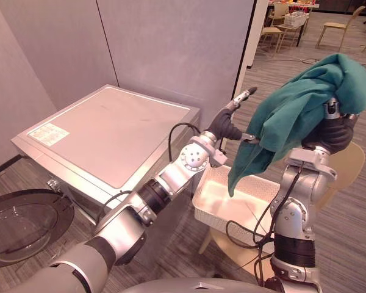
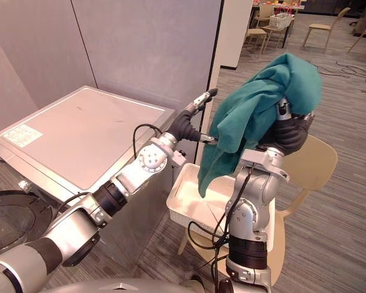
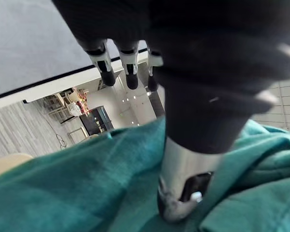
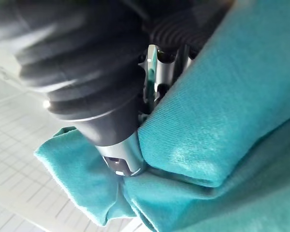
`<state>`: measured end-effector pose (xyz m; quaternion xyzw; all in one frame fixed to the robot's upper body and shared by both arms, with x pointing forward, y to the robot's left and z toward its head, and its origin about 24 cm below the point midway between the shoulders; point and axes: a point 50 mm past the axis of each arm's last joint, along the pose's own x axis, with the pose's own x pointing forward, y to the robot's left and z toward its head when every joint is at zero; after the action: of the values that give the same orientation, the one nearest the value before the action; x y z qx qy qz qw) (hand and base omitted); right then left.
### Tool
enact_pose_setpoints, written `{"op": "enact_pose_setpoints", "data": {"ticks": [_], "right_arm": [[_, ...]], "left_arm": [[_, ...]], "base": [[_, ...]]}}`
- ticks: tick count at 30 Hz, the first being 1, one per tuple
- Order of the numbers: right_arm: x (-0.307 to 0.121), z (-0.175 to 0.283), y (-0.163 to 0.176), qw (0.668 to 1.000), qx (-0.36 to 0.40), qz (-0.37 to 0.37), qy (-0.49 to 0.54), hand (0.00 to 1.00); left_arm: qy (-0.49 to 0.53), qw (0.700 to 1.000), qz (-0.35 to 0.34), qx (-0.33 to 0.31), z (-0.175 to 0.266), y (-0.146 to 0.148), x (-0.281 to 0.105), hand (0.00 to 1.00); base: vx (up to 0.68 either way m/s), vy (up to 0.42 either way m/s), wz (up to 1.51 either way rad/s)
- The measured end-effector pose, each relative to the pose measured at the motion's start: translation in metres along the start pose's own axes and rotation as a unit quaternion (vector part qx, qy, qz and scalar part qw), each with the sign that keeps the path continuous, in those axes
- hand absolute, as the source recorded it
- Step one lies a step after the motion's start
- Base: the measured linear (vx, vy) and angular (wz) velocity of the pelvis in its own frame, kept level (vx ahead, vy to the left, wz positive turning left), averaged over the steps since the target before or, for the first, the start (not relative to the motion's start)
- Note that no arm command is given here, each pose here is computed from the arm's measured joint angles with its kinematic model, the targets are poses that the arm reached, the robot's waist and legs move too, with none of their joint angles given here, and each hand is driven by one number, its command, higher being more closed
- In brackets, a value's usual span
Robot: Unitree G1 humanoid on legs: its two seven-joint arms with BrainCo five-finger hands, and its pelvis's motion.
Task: Pick up the laundry basket with both hands and put the clothes into the washing machine.
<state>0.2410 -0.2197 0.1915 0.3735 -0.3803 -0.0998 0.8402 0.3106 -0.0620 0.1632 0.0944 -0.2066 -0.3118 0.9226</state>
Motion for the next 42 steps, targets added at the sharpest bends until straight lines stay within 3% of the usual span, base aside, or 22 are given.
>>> {"op": "enact_pose_setpoints", "data": {"ticks": [6,22,23,42], "right_arm": [[-0.008,-0.011,0.003,1.0,0.022,-0.006,0.021,1.0],[-0.021,-0.022,0.005,0.998,0.038,-0.015,0.052,1.0],[-0.023,-0.02,0.005,0.998,0.037,-0.015,0.051,1.0],[-0.03,-0.012,0.006,0.998,0.044,-0.018,0.037,1.0]], "left_arm": [[0.009,1.0,-0.011,0.011,0.0,-0.006,0.005,0.0],[-0.026,0.996,-0.03,-0.075,0.024,-0.016,0.009,0.0],[-0.033,0.996,-0.036,-0.08,0.028,-0.019,0.009,1.0],[-0.038,0.99,-0.044,-0.128,0.035,-0.022,0.008,1.0]], "base": [[0.0,-0.011,-0.1],[0.0,-0.001,-0.01],[0.0,0.0,0.0],[0.0,0.0,0.0]]}}
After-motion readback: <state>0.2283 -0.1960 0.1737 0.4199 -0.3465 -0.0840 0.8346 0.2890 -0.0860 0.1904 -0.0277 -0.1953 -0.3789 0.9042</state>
